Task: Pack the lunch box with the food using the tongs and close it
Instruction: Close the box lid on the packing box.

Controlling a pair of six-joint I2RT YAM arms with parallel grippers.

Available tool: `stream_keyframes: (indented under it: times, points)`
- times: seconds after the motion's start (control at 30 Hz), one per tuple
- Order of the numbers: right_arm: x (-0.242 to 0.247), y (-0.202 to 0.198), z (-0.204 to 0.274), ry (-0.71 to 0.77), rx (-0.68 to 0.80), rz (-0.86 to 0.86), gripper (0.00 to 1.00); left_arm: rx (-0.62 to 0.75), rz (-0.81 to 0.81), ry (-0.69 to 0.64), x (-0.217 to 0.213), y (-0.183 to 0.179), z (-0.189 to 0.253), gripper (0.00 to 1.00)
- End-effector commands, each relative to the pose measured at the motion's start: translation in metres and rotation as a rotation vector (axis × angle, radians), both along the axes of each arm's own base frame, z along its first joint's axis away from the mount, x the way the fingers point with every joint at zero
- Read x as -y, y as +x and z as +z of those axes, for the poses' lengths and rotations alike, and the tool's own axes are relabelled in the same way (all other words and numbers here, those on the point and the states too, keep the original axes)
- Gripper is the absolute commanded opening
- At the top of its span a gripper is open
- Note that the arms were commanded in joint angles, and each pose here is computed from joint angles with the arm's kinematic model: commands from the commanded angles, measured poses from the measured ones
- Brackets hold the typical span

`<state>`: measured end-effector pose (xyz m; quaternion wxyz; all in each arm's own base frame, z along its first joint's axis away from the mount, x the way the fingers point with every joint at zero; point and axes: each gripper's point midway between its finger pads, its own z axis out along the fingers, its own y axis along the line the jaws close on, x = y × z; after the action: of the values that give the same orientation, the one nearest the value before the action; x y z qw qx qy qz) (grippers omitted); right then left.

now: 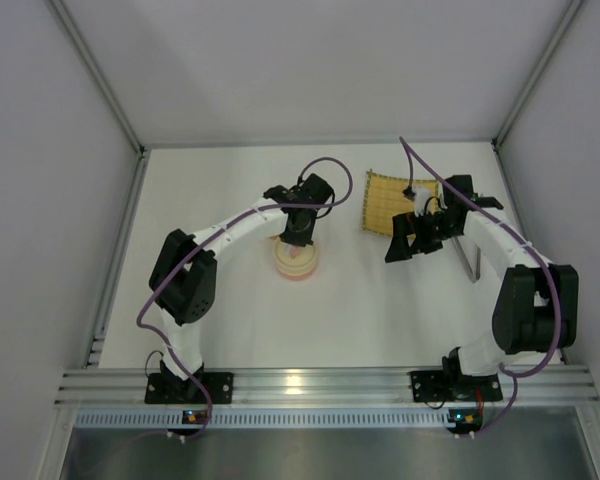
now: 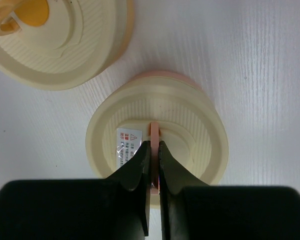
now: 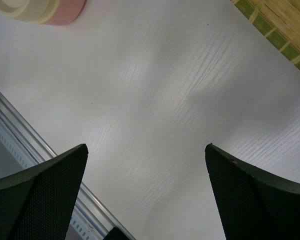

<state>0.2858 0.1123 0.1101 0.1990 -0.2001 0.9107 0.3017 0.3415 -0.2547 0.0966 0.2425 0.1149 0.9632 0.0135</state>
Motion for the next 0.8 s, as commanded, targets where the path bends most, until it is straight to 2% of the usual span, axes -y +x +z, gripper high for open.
stream_keyframes:
  times: [0.0, 0.77]
  points:
    - [-0.0018, 0.0106, 0.0021, 0.035, 0.048, 0.007, 1.00, 0.032, 0.002, -0.051, 0.0092, 0.0034, 0.0072, 0.00]
    - [-0.0014, 0.0072, -0.0013, 0.035, 0.042, 0.013, 0.99, 0.034, 0.011, -0.080, 0.0018, 0.0054, 0.0127, 0.00]
